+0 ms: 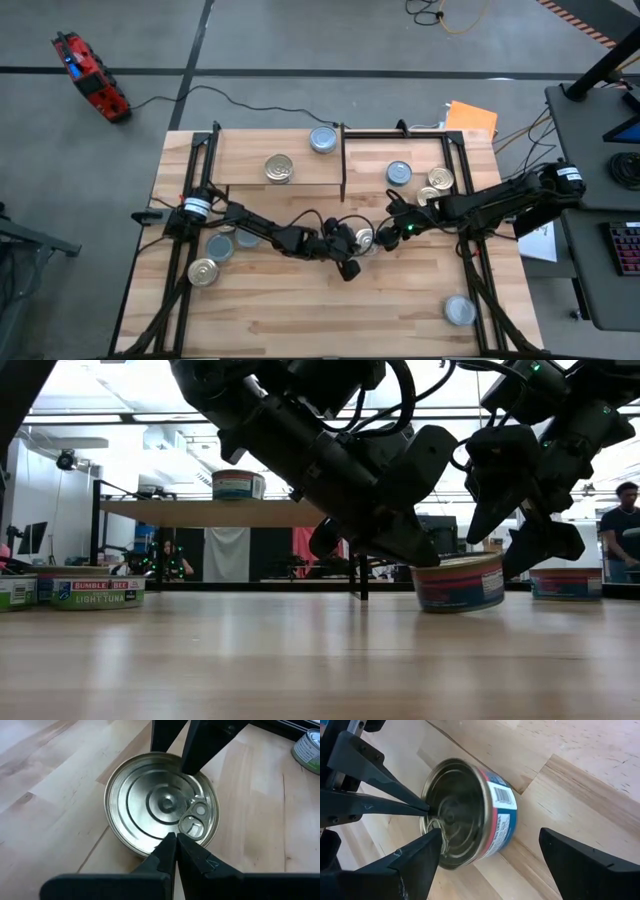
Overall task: Stack canned seafood by type on shelf
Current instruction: Stack the blue and pink tuna can on top of the blue and pink tuna can on the shelf
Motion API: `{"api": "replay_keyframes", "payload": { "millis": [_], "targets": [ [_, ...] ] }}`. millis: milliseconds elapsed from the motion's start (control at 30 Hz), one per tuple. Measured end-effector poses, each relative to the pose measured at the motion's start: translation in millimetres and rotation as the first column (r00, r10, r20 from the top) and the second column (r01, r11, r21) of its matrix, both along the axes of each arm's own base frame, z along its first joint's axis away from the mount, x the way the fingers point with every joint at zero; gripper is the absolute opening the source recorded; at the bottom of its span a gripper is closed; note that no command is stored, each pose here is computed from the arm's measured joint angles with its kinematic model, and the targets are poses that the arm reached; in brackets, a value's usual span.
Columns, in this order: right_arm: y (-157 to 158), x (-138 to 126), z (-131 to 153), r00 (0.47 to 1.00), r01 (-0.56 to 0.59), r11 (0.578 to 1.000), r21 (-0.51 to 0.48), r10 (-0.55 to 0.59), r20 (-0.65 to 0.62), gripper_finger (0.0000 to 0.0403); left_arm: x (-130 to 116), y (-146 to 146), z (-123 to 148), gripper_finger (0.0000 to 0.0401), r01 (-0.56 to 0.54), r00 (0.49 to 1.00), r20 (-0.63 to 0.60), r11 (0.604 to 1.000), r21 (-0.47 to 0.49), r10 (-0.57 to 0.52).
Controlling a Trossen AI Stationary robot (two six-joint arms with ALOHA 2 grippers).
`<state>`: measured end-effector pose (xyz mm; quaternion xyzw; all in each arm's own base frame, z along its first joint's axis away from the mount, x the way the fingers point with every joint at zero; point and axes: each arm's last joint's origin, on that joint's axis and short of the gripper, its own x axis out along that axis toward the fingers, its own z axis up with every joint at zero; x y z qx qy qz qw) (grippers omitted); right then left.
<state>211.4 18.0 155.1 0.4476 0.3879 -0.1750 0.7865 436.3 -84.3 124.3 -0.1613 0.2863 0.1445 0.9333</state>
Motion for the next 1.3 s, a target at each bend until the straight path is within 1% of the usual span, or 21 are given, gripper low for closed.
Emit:
{"api": "replay_keyframes", "payload": {
  "millis": [333, 533, 833, 900, 967, 1033, 1200, 1300],
  "targets": [
    [0.1, 0.6, 0.5, 1.000, 0.001, 1.000, 0.002, -0.001, 0.008, 0.0336, -0.1, -0.2, -0.3, 0.0000, 0.001, 1.000, -0.001, 1.000, -0.002, -0.001],
    [-0.1, 0.2, -0.3, 1.000, 0.005, 1.000, -0.002, -0.005, 0.009, 0.0332, -0.5, -0.9, -1.2, 0.0000, 0.006, 1.000, -0.006, 1.000, -0.004, -0.006],
    [-0.1, 3.3, 2.1, 0.998, 0.005, 1.000, -0.008, -0.004, 0.058, 0.0338, -1.4, -0.4, -4.4, 0.0000, 0.006, 1.000, -0.022, 1.000, -0.002, -0.006],
    [-0.3, 3.0, 1.6, 0.998, -0.015, 0.999, -0.033, 0.017, 0.058, 0.0335, -1.6, -0.4, -4.6, 0.0000, 0.005, 1.000, -0.025, 1.000, -0.001, -0.005],
    [-0.4, 3.2, 1.8, 0.996, -0.060, 0.995, -0.084, 0.066, 0.063, 0.0333, -1.6, -0.4, -4.6, 0.0000, 0.005, 1.000, -0.025, 1.000, -0.001, -0.005],
    [-0.3, 4.4, 1.0, 0.993, -0.092, 0.989, -0.114, 0.100, 0.067, 0.0330, -1.6, -0.4, -4.6, 0.0000, 0.005, 1.000, -0.026, 1.000, 0.000, -0.005],
    [0.6, 12.4, -3.4, 0.985, -0.127, 0.982, -0.143, 0.142, 0.097, 0.0330, -2.1, -0.2, -5.2, 0.0000, 0.004, 0.999, -0.033, 1.000, 0.002, -0.004],
    [2.5, 19.5, -8.6, 0.969, -0.194, 0.969, -0.154, 0.213, 0.123, 0.0329, -2.3, -0.2, -5.5, 0.0000, 0.004, 0.999, -0.036, 1.000, 0.003, -0.004]
  ]
}}
